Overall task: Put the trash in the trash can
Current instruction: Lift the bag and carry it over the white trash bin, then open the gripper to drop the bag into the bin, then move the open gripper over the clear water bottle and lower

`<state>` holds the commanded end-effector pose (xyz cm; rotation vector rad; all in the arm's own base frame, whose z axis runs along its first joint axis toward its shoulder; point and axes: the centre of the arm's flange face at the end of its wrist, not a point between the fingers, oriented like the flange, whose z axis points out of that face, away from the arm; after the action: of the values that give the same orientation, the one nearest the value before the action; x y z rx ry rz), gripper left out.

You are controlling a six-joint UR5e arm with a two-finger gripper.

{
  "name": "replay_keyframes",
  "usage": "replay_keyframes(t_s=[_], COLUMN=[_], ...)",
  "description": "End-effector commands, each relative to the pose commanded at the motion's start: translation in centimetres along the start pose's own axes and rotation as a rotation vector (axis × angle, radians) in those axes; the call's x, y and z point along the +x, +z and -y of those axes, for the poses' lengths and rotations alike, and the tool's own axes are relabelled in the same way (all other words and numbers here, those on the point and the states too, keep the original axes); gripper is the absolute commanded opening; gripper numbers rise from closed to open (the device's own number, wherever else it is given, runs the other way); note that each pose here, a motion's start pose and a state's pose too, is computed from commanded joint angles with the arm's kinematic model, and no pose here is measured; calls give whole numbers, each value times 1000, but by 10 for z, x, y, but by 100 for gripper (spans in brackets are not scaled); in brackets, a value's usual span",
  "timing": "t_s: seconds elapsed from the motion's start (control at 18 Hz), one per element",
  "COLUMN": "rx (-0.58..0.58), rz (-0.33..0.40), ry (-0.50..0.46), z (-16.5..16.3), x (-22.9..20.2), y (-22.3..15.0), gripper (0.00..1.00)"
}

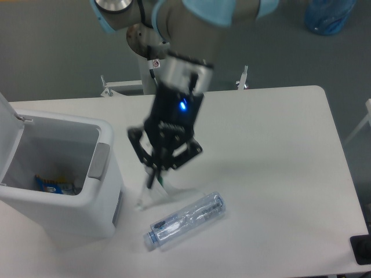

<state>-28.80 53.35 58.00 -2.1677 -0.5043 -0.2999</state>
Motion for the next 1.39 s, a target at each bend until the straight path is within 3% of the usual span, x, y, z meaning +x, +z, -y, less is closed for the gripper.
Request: replay_keyframes(t_s=[0.33,0.39,0.44,0.56,0.61,0.67,0.72,1.06,1.39], rx=[-69,-76,-82,-78,-77,-73,-71,-76,-79], rz=[-80,-91,-101,-111,-111,-111,-112,-107,-13], ry=[69,79,89,108,110,118,122,127,123], z=[-36,-41,-45,-47,-47,-46,-47,-46,-26], x=[74,84,92,105,106,107,109,98,-21], y=[23,23,25,21,20,18,16,27,50], gripper=[1,8,19,62,72,93,100,100,100])
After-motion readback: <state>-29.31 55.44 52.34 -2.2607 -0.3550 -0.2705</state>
